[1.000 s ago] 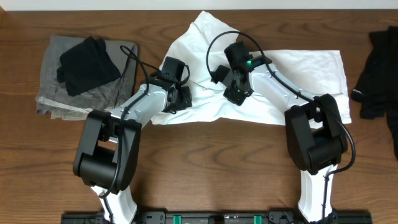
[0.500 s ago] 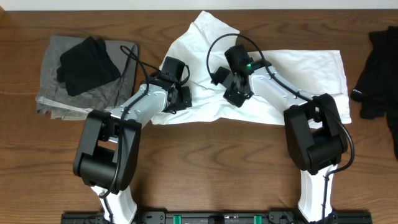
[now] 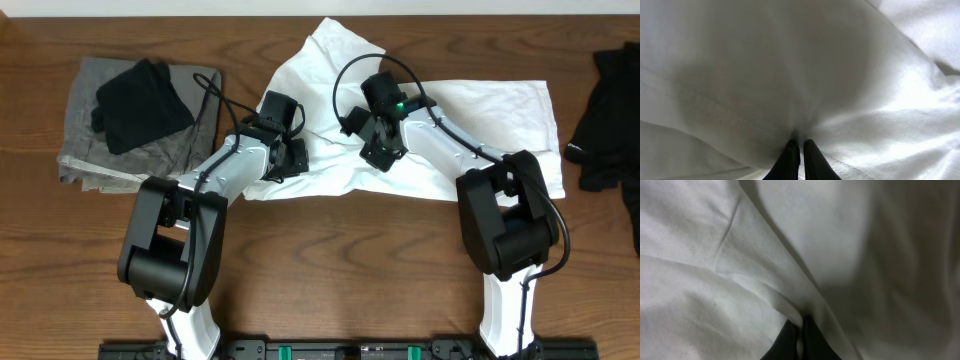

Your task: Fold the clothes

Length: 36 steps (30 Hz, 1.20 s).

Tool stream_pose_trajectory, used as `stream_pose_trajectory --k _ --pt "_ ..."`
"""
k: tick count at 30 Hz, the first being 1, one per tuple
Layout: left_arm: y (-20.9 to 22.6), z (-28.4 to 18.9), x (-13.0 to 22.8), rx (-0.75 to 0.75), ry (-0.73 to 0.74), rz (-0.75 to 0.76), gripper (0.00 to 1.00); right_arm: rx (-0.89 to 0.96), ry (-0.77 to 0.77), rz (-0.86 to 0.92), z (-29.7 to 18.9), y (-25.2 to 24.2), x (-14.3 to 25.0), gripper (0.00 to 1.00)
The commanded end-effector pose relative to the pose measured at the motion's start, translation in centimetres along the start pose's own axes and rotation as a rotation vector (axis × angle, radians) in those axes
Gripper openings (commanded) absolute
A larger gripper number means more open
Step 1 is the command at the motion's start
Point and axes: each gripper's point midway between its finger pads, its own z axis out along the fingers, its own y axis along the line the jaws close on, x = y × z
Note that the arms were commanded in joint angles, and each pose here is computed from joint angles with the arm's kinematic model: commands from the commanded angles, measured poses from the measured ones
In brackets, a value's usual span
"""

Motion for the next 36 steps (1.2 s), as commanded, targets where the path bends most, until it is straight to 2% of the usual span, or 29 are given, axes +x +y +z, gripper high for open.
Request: stream_pose_trajectory --k 1,6,8,11,22,28,36 --pt "1.1 1.0 1.1 -0.035 0.032 0.006 0.09 0.054 0.005 0.02 -0.4 -1.5 -0.1 0.04" --pt "1.1 1.0 1.1 -0.035 0.032 0.006 0.09 0.074 0.002 0.024 -0.5 -1.9 -0.3 0.01" --pt "1.1 1.0 1.1 -0.035 0.032 0.006 0.14 0.077 -0.003 0.024 -0.6 -2.0 -0.5 0.01" --pt "1.1 1.0 1.1 -0.035 0.032 0.006 0.15 0.082 -0.013 0.024 -0.9 -2.2 -0.8 0.01" --pt "1.1 1.0 1.1 -0.036 0.031 0.006 0.15 0.088 -0.023 0.024 -1.2 -2.5 -1.2 0.04" --pt "1.1 1.0 1.1 -0.035 0.032 0.006 0.15 0.091 -0.022 0.024 -1.2 -2.5 -1.2 0.13" --pt "1.1 1.0 1.1 -0.035 0.032 0.006 0.15 0.098 -0.028 0.033 -1.2 -3.0 -1.1 0.11"
